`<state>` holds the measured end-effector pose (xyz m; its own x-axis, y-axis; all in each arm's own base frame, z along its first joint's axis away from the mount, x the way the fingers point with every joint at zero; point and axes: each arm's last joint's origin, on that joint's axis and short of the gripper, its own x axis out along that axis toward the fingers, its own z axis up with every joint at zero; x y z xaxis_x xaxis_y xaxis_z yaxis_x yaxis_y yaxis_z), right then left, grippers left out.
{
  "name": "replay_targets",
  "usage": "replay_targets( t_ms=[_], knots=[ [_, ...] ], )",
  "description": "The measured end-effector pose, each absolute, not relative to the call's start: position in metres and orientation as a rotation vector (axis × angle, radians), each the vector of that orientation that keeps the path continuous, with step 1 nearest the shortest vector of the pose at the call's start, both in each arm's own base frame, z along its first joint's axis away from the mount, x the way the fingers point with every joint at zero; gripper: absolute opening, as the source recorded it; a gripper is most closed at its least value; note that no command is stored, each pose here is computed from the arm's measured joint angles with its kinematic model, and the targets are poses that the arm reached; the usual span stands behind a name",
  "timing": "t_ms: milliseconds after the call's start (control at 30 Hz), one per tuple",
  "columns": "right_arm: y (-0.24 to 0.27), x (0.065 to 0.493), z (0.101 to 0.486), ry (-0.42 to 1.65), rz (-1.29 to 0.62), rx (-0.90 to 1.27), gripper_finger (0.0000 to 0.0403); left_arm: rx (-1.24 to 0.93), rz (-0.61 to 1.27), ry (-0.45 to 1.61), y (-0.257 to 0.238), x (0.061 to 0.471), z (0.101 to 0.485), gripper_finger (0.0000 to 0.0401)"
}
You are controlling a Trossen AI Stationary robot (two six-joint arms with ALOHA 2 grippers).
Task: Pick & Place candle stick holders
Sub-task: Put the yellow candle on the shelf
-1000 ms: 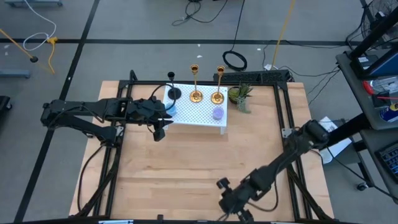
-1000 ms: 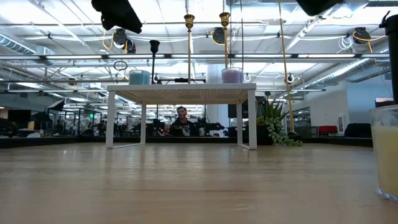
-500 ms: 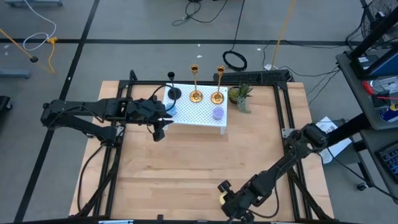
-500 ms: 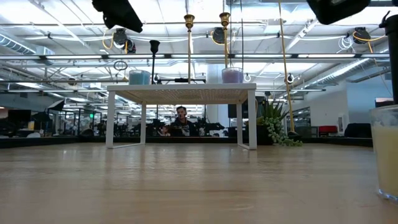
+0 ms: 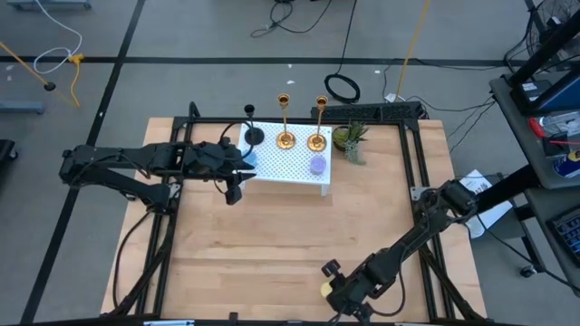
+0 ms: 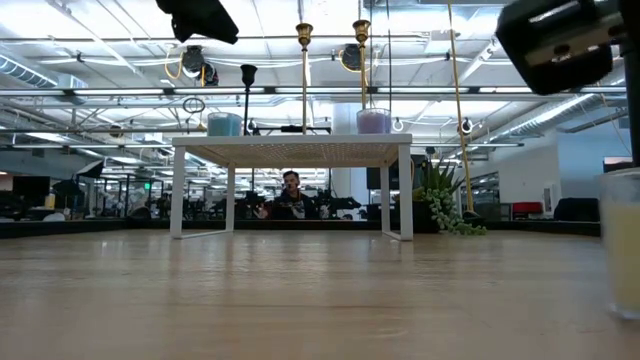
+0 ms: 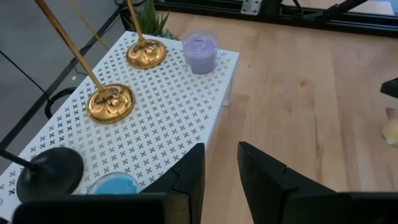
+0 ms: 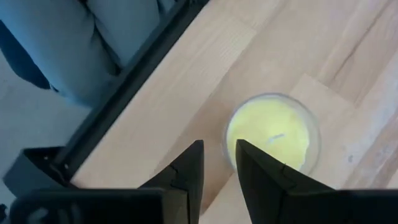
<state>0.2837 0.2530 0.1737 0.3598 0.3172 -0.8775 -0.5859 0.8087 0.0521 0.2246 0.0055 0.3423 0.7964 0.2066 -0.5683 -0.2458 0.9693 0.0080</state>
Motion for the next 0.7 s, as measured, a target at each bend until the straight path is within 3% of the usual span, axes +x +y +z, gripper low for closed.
replay_targets(
  t_ms=[333, 600, 700],
  knots=[
    [0.250, 0.281, 0.160, 0.968, 0.658, -0.380, 0.0085, -0.073, 0.245, 0.602, 0.005, 0.225, 0.342, 0.0102],
    [0.247, 0.280, 0.156, 0.974, 0.580, -0.395, 0.0012, -0.074, 0.245, 0.602, 0.005, 0.225, 0.342, 0.0102],
    [0.247, 0.280, 0.156, 0.969, 0.578, -0.392, 0.0010, -0.075, 0.245, 0.602, 0.005, 0.225, 0.342, 0.0102]
  ],
)
